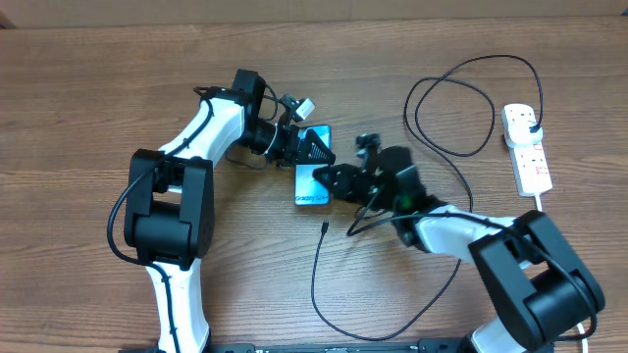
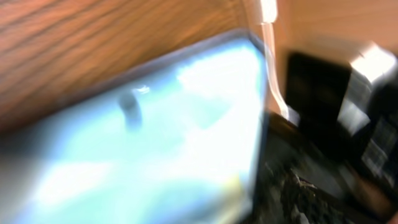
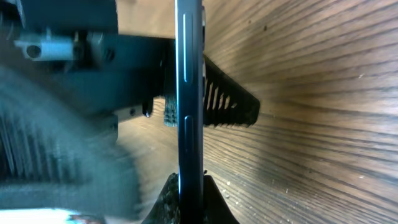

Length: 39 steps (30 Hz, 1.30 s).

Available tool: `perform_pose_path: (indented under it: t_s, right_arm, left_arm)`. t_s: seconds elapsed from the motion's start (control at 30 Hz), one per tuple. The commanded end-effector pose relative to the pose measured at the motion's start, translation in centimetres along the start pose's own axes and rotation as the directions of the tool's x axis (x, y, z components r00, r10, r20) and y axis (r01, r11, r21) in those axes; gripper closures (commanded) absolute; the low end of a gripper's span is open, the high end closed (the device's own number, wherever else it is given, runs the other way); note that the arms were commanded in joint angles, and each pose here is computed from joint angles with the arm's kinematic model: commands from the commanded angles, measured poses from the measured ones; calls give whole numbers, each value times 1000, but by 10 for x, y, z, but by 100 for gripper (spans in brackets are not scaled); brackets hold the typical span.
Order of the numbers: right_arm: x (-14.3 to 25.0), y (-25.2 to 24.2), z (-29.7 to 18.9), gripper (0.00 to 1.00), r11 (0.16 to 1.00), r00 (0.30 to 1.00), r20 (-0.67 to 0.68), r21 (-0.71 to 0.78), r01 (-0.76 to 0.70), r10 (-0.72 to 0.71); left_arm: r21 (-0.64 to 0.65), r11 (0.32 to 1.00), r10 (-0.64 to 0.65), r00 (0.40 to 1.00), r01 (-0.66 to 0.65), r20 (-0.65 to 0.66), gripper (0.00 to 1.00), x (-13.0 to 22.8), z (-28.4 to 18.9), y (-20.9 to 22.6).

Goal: Plug charger to phone and switch on socket

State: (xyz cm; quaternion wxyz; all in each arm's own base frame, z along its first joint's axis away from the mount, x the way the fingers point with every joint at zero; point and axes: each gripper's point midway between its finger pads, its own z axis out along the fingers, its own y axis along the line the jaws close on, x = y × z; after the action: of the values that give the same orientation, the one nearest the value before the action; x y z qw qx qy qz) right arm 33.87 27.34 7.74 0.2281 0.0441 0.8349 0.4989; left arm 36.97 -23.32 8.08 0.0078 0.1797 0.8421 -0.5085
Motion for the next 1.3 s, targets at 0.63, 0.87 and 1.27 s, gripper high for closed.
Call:
perform_pose_path:
  t_s: [0.63, 0.87, 1.27]
  right_arm:
    - [1, 49, -15, 96, 976, 995, -99, -217, 2, -24]
    - [8, 46, -15, 96, 978, 991, -135, -210, -17, -12]
    - [8, 46, -15, 83, 977, 991, -135, -211, -17, -12]
  left_arm:
    - [441, 874, 115, 968, -204, 221, 25, -7, -41, -79]
    - [439, 873, 121, 967, -211, 224, 42, -8, -41, -80]
    - [438, 873, 123, 967, -213, 224, 92, -8, -41, -79]
